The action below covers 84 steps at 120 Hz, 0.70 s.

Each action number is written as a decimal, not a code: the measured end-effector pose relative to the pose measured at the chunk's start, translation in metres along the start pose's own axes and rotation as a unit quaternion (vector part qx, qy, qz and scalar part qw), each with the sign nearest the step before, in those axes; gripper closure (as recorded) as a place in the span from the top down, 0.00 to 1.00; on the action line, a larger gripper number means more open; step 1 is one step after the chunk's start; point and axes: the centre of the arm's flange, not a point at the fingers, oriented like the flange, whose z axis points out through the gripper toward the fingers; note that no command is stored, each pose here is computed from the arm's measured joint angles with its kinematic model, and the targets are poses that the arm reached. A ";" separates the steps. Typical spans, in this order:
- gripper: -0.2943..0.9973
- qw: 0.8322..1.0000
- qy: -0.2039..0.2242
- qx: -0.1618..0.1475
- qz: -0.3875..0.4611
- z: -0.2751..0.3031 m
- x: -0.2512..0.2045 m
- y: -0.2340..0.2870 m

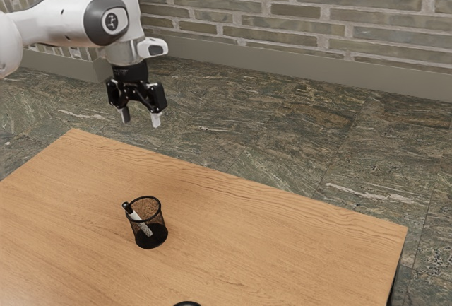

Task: Take the marker out of the pen holder and place it to the left of the pen holder.

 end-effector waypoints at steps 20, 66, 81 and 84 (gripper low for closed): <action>0.76 1.000 -0.031 -0.001 -0.006 0.037 0.017 -0.009; 0.73 0.990 -0.131 -0.012 -0.049 0.142 0.032 -0.064; 0.70 0.985 -0.164 -0.015 -0.058 0.152 0.022 -0.075; 0.69 0.983 -0.171 -0.016 -0.058 0.154 0.020 -0.074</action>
